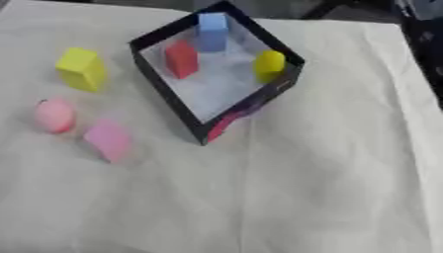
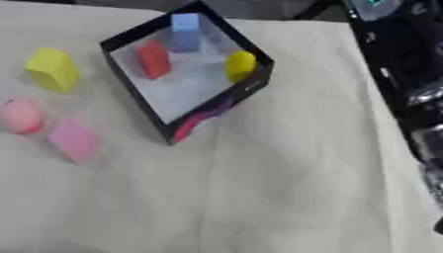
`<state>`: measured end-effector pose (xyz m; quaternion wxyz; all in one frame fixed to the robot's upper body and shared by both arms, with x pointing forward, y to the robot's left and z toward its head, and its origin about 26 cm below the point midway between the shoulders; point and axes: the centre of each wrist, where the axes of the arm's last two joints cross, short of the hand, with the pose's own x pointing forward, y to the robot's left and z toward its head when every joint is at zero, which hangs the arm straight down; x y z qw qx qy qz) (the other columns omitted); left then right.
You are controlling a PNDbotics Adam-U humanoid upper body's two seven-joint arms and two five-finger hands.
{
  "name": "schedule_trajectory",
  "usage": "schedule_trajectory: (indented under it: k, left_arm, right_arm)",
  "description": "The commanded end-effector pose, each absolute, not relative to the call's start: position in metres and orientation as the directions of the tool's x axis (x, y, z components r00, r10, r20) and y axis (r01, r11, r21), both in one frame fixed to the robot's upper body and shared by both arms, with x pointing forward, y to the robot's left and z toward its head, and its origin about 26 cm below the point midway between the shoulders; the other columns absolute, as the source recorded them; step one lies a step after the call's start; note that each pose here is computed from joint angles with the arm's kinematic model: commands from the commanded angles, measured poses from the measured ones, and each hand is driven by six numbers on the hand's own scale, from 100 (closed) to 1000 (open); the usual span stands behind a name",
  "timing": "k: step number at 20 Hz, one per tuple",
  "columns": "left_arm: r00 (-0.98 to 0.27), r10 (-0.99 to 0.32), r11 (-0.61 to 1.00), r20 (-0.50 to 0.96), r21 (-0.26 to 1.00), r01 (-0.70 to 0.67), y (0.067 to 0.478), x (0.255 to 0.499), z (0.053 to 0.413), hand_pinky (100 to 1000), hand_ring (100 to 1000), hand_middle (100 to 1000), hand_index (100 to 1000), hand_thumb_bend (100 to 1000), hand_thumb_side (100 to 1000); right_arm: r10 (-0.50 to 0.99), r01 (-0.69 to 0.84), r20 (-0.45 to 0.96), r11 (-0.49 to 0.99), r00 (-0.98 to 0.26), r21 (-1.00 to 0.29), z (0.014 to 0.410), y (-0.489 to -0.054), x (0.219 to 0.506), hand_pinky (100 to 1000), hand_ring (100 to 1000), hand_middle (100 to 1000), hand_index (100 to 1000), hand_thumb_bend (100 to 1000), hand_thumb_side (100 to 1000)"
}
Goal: Pick up objects on the table and place them in the box.
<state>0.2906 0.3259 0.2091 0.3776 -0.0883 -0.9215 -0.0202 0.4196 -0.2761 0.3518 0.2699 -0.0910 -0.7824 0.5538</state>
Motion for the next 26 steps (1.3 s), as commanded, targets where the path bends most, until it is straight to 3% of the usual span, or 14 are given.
schedule_trajectory:
  k: [1, 5, 6, 8, 15, 26]
  left_arm:
    - [-0.708, 0.112, 0.985, 0.698, 0.018, 0.173, 0.328, 0.287, 0.218, 890, 1000, 848, 789, 100, 642]
    - [-0.704, 0.101, 0.985, 0.703, 0.031, 0.172, 0.328, 0.287, 0.217, 878, 1000, 848, 789, 100, 642]
    - [-0.704, 0.098, 0.985, 0.703, 0.034, 0.171, 0.328, 0.287, 0.217, 874, 1000, 848, 789, 100, 641]
    - [-0.705, 0.090, 0.985, 0.703, 0.042, 0.168, 0.328, 0.286, 0.216, 871, 1000, 848, 789, 100, 640]
    - [-0.711, 0.044, 0.983, 0.702, 0.095, 0.156, 0.332, 0.284, 0.212, 852, 1000, 837, 788, 100, 634]
    - [-0.732, -0.111, 0.951, 0.672, 0.287, 0.119, 0.346, 0.277, 0.212, 830, 1000, 823, 803, 100, 610]
  right_arm:
    - [0.410, -0.129, 0.361, 0.493, -0.838, -0.860, 0.375, -0.303, 0.387, 913, 730, 728, 934, 100, 256]
    - [0.317, -0.166, 0.463, 0.650, -0.828, -0.742, 0.356, -0.322, 0.358, 925, 724, 728, 929, 100, 367]
    - [0.302, -0.174, 0.489, 0.681, -0.818, -0.712, 0.350, -0.326, 0.352, 925, 719, 722, 927, 100, 439]
    - [0.227, -0.188, 0.524, 0.759, -0.821, -0.623, 0.339, -0.333, 0.340, 922, 711, 706, 919, 100, 499]
    - [0.172, -0.094, 0.560, 0.905, -0.811, -0.414, 0.309, -0.345, 0.307, 915, 706, 709, 908, 100, 479]
    - [0.197, -0.029, 0.617, 0.941, -0.762, -0.336, 0.275, -0.347, 0.292, 909, 678, 685, 900, 100, 525]
